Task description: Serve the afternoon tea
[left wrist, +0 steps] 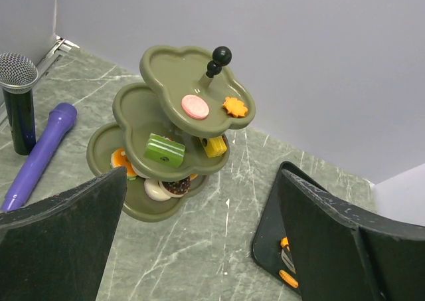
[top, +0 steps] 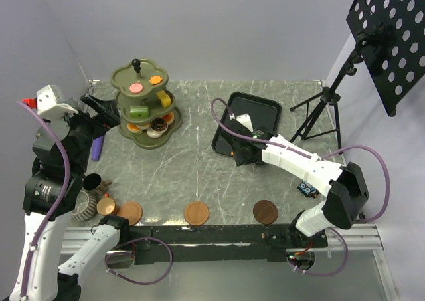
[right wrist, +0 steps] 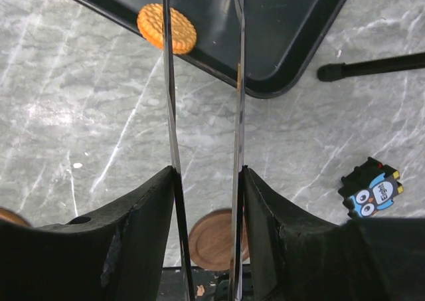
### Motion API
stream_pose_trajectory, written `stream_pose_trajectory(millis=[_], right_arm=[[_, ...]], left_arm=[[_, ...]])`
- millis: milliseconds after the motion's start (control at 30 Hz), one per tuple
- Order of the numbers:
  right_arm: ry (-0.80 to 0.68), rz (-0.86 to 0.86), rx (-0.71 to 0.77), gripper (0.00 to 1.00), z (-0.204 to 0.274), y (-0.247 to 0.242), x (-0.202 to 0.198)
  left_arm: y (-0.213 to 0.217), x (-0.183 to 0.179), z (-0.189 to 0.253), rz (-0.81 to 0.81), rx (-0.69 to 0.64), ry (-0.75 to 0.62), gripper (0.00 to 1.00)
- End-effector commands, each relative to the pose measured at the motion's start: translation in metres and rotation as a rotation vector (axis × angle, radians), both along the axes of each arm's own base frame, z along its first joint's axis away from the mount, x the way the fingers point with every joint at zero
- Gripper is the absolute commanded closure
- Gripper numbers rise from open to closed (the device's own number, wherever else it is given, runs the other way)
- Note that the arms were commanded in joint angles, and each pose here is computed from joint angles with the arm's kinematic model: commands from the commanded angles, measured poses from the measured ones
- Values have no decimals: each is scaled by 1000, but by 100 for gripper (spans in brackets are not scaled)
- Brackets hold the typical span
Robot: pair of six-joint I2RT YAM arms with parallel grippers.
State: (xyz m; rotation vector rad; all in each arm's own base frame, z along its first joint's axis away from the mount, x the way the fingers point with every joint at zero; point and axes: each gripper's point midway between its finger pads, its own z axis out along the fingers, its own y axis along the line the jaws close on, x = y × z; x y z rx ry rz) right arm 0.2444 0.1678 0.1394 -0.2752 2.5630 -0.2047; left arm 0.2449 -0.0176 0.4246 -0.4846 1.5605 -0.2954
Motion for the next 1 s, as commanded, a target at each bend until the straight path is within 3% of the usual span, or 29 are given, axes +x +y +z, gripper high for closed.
stream_pose_trajectory(millis=[0,367,633,800,967], right_arm=[[-60,-2,51,48,15,16,18],[-72,-1,14,48,4,15,40],[-50,-13,-41,62,4,10,43],[-108,-5,-2,71,32,10,46],[-235,72,66,72,87,25,53]], left_arm=[[0,1,11,0,-7,-40,0],[1,1,14,5,-5,-47,0],[5,-1,16,25,-6,-52,0],[5,0,15,25,-6,-52,0],[6,1,17,30,-5,-58,0]])
